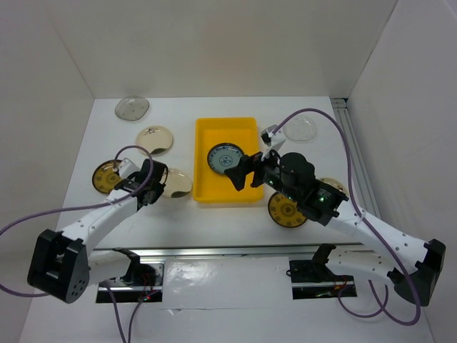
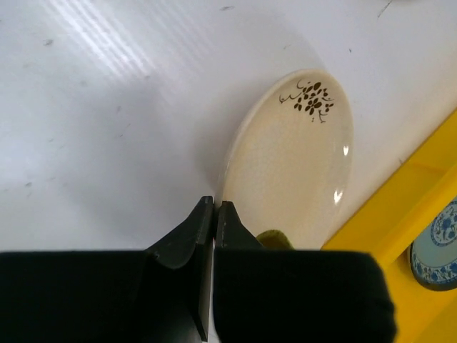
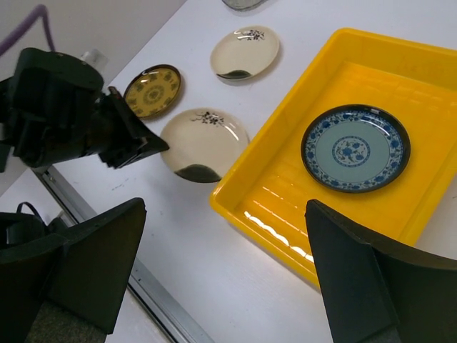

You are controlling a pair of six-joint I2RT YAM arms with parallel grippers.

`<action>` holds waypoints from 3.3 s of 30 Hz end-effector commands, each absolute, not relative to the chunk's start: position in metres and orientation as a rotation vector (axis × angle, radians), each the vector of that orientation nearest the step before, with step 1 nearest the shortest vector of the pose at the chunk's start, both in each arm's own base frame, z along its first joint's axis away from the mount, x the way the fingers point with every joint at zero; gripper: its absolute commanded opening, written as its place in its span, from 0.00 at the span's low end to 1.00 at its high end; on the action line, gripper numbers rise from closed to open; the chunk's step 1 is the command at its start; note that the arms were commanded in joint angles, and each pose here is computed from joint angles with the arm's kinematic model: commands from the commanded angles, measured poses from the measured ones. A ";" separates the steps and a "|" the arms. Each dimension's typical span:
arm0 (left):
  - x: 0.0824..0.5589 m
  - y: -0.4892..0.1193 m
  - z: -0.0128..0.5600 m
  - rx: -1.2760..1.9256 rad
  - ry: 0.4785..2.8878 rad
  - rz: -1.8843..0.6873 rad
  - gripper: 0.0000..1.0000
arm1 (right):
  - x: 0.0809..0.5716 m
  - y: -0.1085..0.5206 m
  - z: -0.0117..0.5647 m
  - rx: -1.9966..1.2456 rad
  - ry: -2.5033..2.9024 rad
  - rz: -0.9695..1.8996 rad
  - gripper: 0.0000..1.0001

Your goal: Place the plates into the plastic bin on the countertop

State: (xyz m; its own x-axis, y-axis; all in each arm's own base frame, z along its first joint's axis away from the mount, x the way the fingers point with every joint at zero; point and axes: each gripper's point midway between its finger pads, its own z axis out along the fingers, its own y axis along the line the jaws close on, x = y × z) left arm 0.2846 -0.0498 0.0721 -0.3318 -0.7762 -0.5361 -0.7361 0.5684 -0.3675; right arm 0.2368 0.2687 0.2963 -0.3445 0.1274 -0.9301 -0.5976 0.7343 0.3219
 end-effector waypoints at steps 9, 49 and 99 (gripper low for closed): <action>0.265 -0.063 0.182 -1.020 1.915 -0.127 0.00 | 0.234 0.250 0.306 -0.293 1.748 0.771 1.00; 0.449 -0.238 0.135 -0.334 2.223 -0.541 0.56 | 0.210 0.138 0.227 0.290 2.038 0.461 1.00; 0.279 -0.240 0.271 0.055 2.126 -0.768 1.00 | 0.170 0.064 0.000 1.261 2.013 0.179 0.31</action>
